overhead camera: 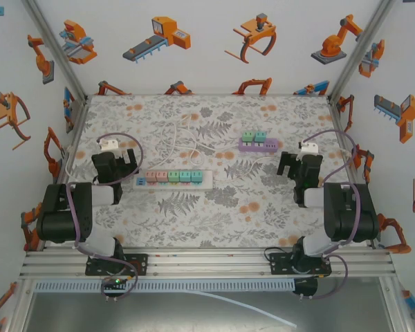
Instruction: Pull the plug off the socket
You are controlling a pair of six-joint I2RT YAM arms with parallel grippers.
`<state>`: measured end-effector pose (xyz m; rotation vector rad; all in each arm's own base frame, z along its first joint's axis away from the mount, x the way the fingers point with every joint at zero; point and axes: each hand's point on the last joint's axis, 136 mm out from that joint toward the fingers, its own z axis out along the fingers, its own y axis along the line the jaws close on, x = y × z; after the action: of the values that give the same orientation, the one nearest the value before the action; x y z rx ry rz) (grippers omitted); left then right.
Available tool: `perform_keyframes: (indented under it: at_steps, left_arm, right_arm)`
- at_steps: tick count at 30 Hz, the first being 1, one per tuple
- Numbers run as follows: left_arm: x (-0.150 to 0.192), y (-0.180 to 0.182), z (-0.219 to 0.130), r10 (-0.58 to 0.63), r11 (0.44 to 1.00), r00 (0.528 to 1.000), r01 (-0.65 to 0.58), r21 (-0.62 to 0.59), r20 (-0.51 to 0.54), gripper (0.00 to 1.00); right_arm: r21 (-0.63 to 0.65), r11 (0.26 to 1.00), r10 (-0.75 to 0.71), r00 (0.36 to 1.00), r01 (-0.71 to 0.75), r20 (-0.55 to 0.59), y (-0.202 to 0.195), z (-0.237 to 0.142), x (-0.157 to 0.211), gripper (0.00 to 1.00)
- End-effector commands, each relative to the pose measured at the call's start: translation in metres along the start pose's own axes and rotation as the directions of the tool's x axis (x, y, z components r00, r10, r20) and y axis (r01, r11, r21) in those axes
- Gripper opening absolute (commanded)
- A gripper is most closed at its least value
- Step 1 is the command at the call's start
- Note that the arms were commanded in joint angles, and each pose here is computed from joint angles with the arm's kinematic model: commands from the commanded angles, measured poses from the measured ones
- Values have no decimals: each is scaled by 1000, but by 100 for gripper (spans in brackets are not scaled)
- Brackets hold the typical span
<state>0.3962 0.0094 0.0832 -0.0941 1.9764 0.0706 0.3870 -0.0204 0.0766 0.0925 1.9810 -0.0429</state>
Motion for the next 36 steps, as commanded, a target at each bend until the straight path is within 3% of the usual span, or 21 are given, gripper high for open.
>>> perform_keyframes:
  at_steps: [1,24,32,36]
  left_arm:
    - [-6,-3,-1,1,1000,1000,-2,7,28,97]
    - [-8,-3,-3,0,1000,999,0,14,37,97]
    - [-24,3,-29,-16,1000,992,17,-13,124,97]
    - [-45,12,-60,-29,996,991,40,-82,134,97]
  right_arm:
    - [9,1000,-8,999,8,39,-2,3,-14,99]
    - [-2,1000,-8,998,8,67,0,-2,-14,99]
    - [8,1000,4,995,-4,98,-2,-24,-38,99]
    - [3,989,144,988,-145,46,-3,-49,-60,98]
